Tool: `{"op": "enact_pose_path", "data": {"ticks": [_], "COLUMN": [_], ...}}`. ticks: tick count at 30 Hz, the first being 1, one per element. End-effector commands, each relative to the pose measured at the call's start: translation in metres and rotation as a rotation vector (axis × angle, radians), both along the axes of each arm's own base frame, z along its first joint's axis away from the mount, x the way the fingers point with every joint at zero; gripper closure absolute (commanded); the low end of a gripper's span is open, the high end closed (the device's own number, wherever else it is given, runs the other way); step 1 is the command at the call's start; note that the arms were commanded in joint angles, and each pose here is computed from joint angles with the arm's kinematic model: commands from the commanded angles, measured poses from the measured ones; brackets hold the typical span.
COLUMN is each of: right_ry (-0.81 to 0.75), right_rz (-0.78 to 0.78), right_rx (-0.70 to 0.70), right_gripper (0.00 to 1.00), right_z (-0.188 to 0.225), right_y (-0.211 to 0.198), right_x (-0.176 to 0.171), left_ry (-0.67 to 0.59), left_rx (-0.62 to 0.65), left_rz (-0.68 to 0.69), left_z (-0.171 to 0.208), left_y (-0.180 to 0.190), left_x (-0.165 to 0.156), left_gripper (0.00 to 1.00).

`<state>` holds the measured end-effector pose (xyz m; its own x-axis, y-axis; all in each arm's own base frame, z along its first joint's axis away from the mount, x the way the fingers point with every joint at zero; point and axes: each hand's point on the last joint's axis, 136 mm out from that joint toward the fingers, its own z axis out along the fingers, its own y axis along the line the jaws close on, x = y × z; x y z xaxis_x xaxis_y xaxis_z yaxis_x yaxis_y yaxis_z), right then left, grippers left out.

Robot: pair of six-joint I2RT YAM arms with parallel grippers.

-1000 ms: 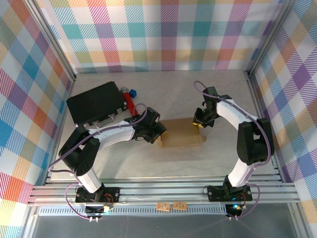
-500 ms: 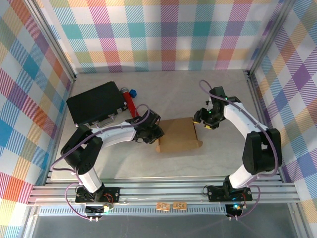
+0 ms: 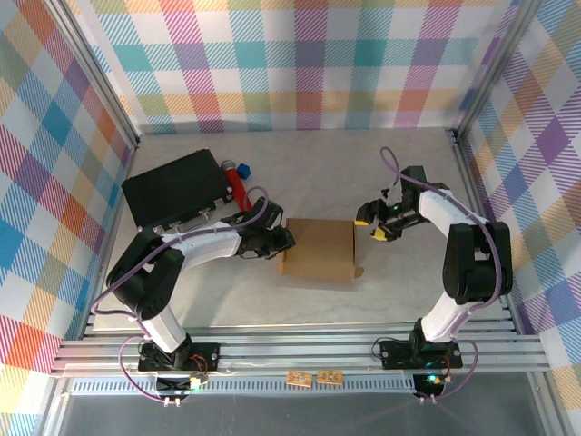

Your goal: Fold the paper box

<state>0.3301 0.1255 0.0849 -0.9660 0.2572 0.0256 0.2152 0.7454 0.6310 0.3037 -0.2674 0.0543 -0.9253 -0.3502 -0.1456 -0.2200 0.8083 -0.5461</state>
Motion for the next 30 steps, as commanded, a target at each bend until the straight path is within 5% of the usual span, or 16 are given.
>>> {"op": "enact_pose_path", "data": {"ticks": [1,5,9,21,30], "right_ry": [0.005,-0.001,-0.023,-0.181,-0.156], "right_rz": [0.005,0.013,0.020,0.040,0.101], "right_rx": [0.056,0.082,0.137,0.336,0.441], "right_gripper": [0.33,0.32,0.30,0.25,0.25], "right_z": [-0.002,-0.004,-0.008,-0.003,-0.001], "right_y": [0.006,0.010,0.016,0.036,0.056], "right_x": [0.003,0.003,0.000,-0.006,-0.004], "left_ry": [-0.007,0.010,0.029,0.068,0.078], "left_rx": [-0.021,-0.013,-0.020,-0.012,-0.008], "left_rz": [-0.052,-0.059,-0.062,-0.080,-0.083], "left_z": [0.002,-0.005,-0.014,-0.028,-0.031], "left_y": [0.004,0.014,0.024,0.042,0.041], "left_x": [-0.002,-0.003,-0.002,0.001,0.004], "left_gripper": [0.68,0.69,0.81,0.82,0.85]}}
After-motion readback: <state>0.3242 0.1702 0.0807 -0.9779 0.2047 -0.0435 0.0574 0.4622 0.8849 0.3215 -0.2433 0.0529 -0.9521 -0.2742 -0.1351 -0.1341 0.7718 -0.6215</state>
